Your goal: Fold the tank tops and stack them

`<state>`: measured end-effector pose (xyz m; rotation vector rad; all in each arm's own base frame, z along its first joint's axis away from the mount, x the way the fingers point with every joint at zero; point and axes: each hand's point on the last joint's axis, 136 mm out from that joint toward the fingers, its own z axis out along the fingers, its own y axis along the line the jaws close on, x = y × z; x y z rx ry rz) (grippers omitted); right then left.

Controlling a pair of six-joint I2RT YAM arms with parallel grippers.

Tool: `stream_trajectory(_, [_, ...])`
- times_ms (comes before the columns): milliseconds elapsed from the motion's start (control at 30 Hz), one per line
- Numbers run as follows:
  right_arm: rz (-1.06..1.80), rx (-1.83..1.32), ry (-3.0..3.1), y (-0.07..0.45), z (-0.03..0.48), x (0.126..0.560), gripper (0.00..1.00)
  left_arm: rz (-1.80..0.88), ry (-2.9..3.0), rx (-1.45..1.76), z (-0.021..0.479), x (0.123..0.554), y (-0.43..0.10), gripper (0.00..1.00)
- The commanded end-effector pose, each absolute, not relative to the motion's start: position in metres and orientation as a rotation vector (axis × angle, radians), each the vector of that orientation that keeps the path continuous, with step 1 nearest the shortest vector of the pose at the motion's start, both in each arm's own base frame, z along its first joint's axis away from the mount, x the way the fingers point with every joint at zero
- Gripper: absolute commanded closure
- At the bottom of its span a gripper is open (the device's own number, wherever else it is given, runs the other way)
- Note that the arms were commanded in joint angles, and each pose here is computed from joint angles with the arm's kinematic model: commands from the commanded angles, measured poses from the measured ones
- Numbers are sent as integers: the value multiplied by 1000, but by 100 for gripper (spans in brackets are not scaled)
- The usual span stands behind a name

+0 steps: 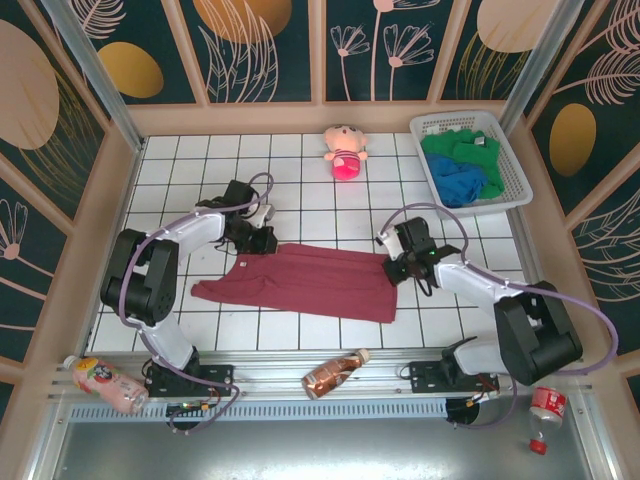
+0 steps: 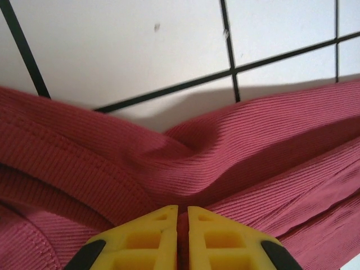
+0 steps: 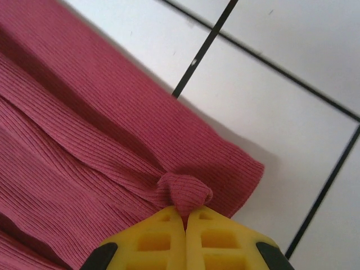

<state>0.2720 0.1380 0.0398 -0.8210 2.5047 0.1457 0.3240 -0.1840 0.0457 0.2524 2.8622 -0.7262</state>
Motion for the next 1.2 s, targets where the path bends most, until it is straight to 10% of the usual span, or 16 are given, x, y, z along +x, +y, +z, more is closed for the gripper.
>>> stream_trajectory(0, [60, -905, 2560, 128, 21, 258, 100, -734, 2922, 236, 33, 312, -184, 86])
stream_trajectory(533, [-8, -911, 2514, 127, 58, 267, 56, -407, 2954, 147, 75, 339, -146, 42])
stream_trajectory(1167, [147, -882, 2412, 160, 63, 289, 53, 32, 2892, -201, 56, 432, -60, 43])
